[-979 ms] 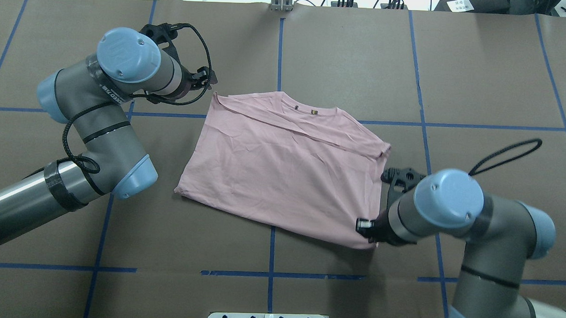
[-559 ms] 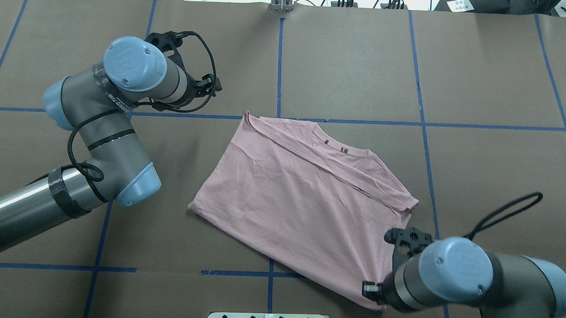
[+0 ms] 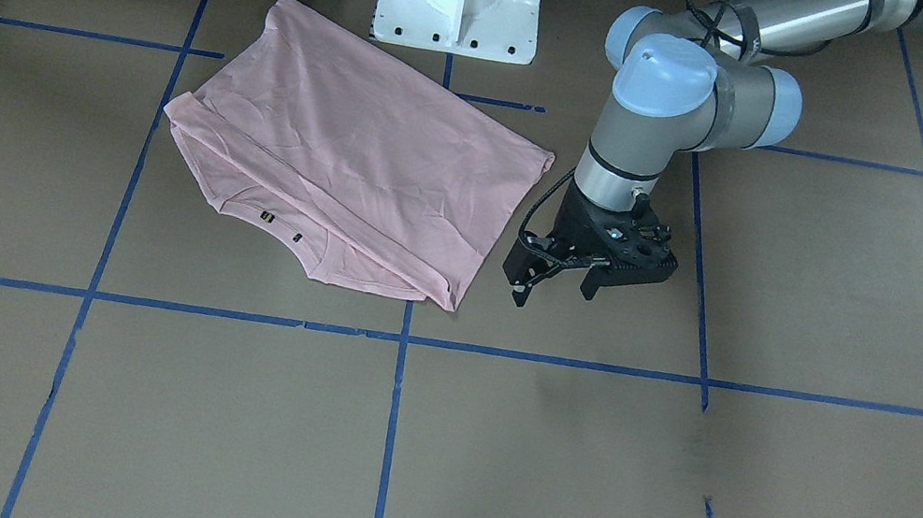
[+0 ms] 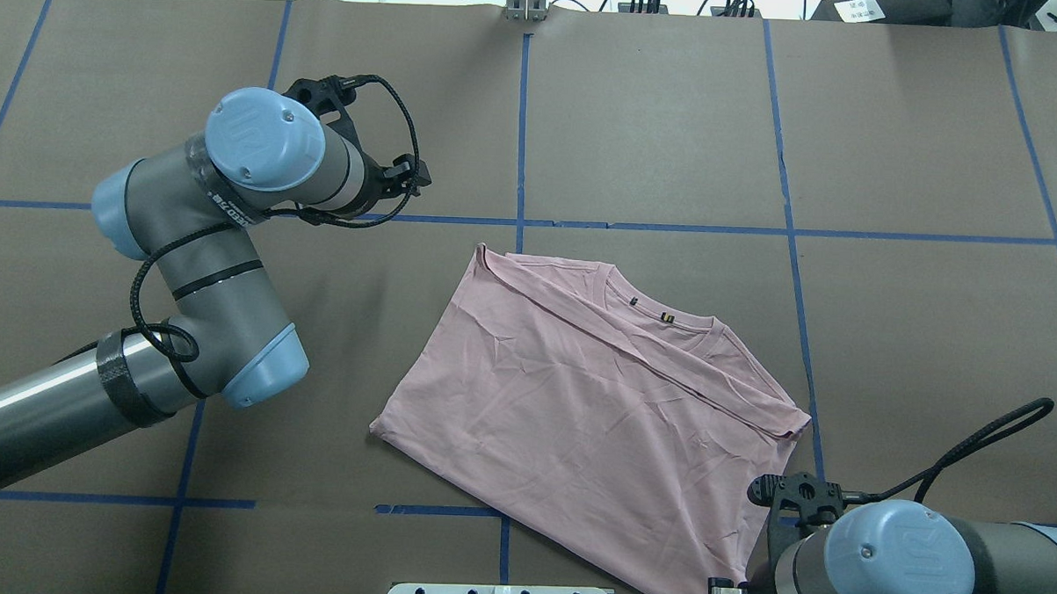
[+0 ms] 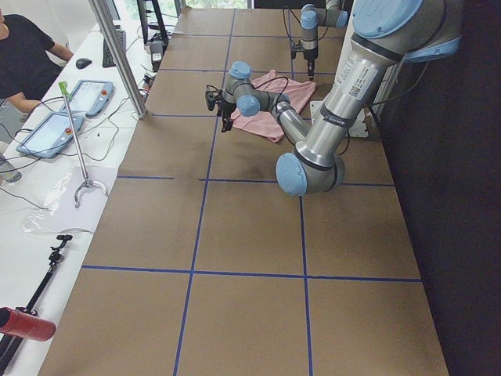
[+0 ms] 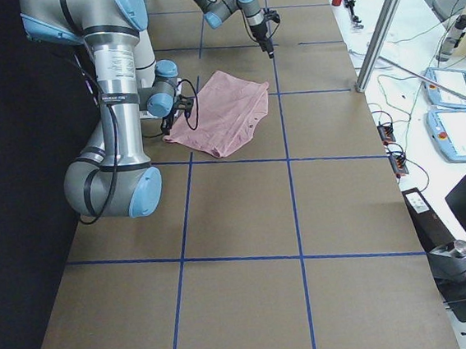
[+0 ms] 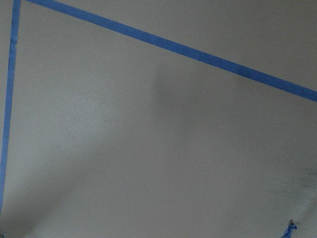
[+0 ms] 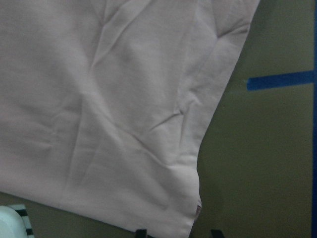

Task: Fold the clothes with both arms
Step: 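Drag the folded shirt toward the robot with the right gripper while the left arm withdraws, then grasp the shirt corner nearest the left gripper while the right gripper holds its edge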

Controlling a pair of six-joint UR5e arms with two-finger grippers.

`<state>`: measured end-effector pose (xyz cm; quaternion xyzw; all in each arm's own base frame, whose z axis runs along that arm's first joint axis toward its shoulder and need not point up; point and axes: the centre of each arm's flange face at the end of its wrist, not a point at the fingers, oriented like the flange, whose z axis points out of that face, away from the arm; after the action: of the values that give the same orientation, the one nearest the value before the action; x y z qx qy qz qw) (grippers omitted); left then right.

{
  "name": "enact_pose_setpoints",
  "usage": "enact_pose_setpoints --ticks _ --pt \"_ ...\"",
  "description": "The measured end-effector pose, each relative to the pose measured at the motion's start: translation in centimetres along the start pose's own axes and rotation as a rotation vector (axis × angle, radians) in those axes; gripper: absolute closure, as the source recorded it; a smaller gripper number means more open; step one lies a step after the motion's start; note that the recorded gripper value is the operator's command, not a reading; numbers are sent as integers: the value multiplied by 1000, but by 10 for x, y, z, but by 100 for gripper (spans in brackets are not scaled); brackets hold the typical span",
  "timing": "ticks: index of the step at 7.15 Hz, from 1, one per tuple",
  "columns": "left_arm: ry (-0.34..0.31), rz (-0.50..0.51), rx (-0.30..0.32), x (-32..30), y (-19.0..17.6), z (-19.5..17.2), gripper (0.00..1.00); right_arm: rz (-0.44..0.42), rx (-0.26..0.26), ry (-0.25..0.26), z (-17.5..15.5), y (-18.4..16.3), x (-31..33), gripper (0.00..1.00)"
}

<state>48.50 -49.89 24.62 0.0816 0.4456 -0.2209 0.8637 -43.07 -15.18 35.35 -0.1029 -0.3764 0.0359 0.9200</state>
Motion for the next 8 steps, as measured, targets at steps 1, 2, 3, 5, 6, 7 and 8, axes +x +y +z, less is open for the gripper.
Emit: enact_pose_setpoints --ticks 1,2,3,5,6,7,8 --pt "-25 -27 -35 2 31 -13 0 19 28 -19 -6 -9 -4 0" --pt "-48 -73 -77 -4 70 -28 0 40 59 -47 -15 -22 -11 0" --pt "-68 -132 -123 -16 113 -38 0 59 91 -80 -27 -36 -20 0" --pt "-130 -236 -166 -34 193 -25 0 79 137 -132 -45 -54 -36 0" --pt "-163 -257 -163 -39 218 -10 2 82 151 -148 -50 -58 -42 0" --pt "-192 -266 -149 -43 228 6 4 85 159 -156 -52 -60 -44 0" --pt "-205 -269 -132 -46 230 15 10 86 163 -159 -54 -62 -45 0"
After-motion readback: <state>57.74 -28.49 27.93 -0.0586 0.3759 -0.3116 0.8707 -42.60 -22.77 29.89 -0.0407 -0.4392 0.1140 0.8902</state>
